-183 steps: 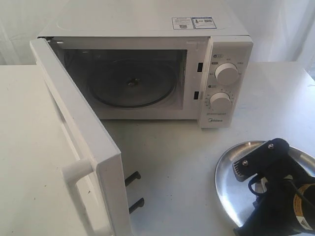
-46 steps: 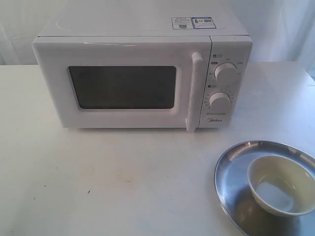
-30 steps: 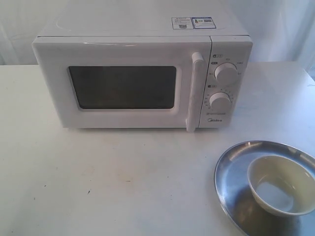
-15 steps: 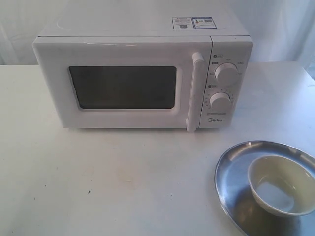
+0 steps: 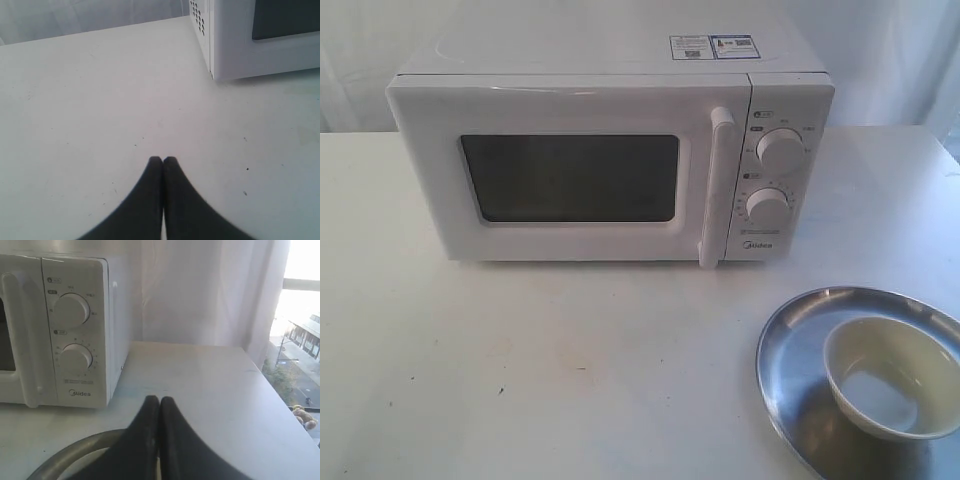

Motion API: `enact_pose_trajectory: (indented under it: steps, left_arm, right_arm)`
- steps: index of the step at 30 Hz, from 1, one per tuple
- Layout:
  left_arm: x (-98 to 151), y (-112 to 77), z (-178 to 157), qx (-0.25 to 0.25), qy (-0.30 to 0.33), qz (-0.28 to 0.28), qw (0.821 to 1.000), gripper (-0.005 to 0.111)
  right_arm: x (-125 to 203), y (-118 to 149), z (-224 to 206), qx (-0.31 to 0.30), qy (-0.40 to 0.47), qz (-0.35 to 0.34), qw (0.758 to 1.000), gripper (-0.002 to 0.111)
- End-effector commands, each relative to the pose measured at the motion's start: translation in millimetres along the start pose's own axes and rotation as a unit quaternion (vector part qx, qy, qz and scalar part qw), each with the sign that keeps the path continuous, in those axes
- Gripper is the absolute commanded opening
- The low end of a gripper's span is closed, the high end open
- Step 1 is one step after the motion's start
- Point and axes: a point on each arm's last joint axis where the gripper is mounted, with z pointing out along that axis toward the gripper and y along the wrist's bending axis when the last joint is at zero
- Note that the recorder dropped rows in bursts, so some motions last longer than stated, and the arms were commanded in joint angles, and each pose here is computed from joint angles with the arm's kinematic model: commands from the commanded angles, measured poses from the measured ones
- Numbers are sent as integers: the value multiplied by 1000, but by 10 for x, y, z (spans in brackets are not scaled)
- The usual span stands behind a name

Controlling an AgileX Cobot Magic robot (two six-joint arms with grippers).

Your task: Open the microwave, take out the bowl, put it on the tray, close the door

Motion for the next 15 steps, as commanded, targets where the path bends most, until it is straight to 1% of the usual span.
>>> enact_pose_trajectory:
  steps: [1, 7, 12, 15]
  left_arm:
    - [-6, -1, -2, 1, -2, -5, 1000, 0]
    - [-6, -1, -2, 1, -2, -5, 1000, 0]
    - [-6, -1, -2, 1, -2, -5, 1000, 0]
    - [-6, -1, -2, 1, -2, -5, 1000, 0]
  right_arm:
    - [-8, 27, -3, -14, -12, 12, 1000, 0]
    - [-24, 36, -4, -20, -20, 22, 999, 0]
    - [-48, 61, -7, -30, -34, -4, 999, 0]
    - [-93, 38, -10, -8, -58, 28, 998, 0]
